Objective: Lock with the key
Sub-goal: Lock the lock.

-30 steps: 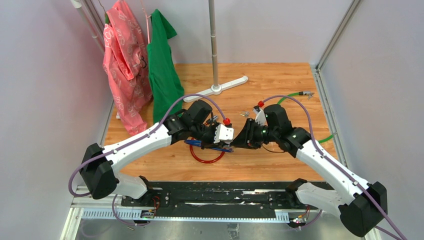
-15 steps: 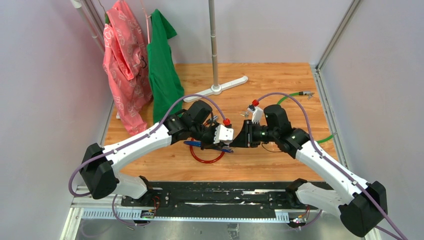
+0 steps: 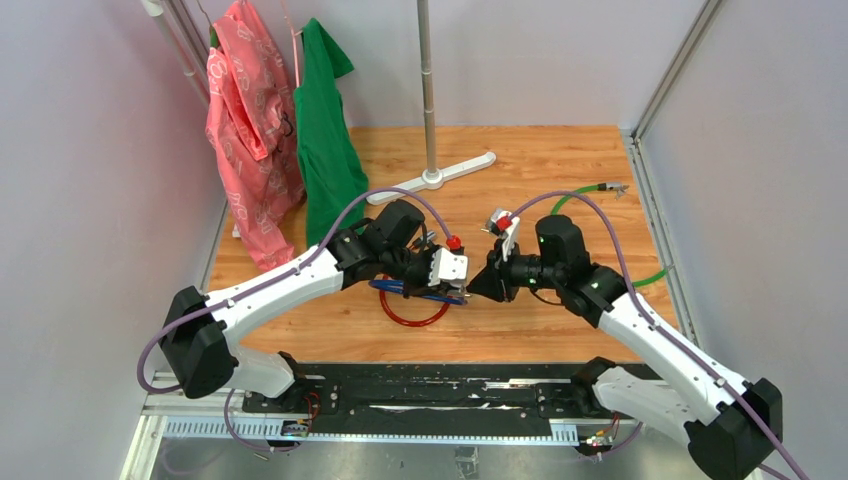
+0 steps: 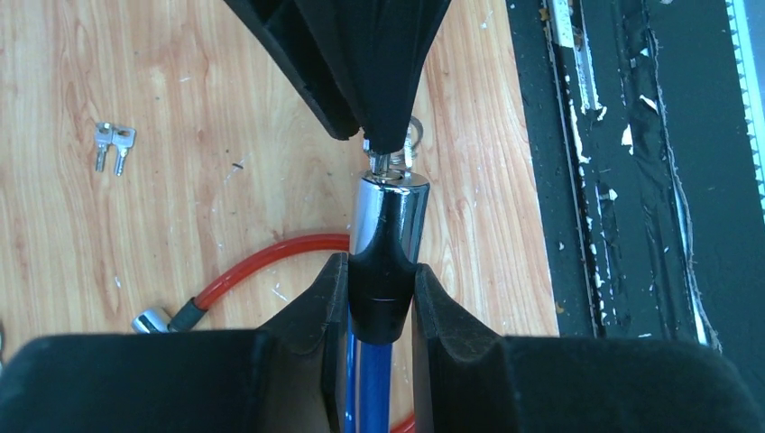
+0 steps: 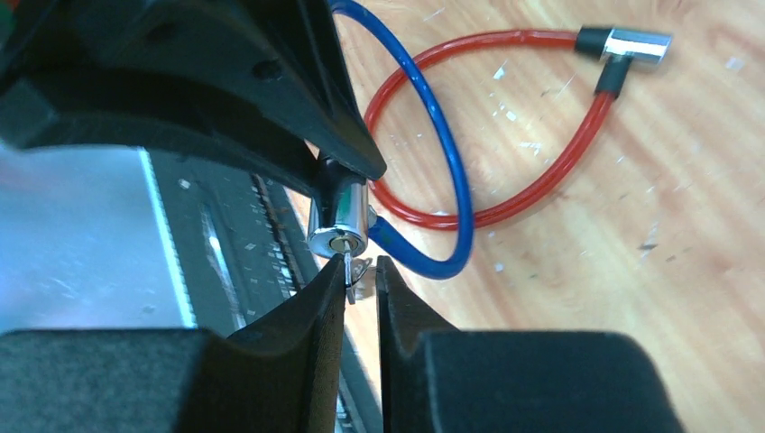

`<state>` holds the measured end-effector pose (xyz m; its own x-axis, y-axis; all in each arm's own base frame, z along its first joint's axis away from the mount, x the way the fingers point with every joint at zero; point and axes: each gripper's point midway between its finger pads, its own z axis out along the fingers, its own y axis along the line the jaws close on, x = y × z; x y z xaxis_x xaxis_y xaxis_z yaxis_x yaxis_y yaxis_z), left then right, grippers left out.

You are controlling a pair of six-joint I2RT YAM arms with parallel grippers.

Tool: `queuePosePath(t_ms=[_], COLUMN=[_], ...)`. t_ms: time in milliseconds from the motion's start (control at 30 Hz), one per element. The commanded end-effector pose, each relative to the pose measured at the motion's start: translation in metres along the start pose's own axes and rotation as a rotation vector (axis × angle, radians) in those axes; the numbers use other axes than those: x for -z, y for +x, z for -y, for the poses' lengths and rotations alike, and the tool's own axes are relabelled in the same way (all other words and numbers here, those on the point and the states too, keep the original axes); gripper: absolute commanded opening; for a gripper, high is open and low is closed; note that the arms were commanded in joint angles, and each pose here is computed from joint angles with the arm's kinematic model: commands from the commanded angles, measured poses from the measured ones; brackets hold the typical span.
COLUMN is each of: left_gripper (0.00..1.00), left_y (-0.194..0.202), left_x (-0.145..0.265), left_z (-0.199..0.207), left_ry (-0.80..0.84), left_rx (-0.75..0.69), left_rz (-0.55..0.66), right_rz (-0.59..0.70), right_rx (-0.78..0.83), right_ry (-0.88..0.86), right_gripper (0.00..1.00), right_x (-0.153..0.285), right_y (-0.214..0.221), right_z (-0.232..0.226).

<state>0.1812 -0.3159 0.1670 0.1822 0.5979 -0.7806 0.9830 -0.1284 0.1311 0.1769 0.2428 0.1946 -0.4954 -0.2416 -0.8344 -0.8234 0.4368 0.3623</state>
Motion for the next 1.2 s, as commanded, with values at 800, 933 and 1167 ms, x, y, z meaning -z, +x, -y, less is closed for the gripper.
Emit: queuePosePath(t_ms=[800,933,1167], left_gripper=[0.00,0.00,0.00], left_y=[0.032,0.030,0.032], left_x=[-0.004,-0.003,-0.003], left_z=[0.017,0.017,0.016], left_ry=[0.058,0.054,0.054], left_rx=[0.085,0.092,0.095], left_rz=[-0.101,-0.100,-0.112], right_rz=[-0.013,-0.062,-0.078], right_rx=[1.299,1.420,1.700], right_ry=[0.065,0.028,0.075], right_gripper=[0.00,0.00,0.00], right_x=[0.000,0.000,-0.003], right_y=[0.011,0.020,0.019], right_z=[0.023,0.025,0.029])
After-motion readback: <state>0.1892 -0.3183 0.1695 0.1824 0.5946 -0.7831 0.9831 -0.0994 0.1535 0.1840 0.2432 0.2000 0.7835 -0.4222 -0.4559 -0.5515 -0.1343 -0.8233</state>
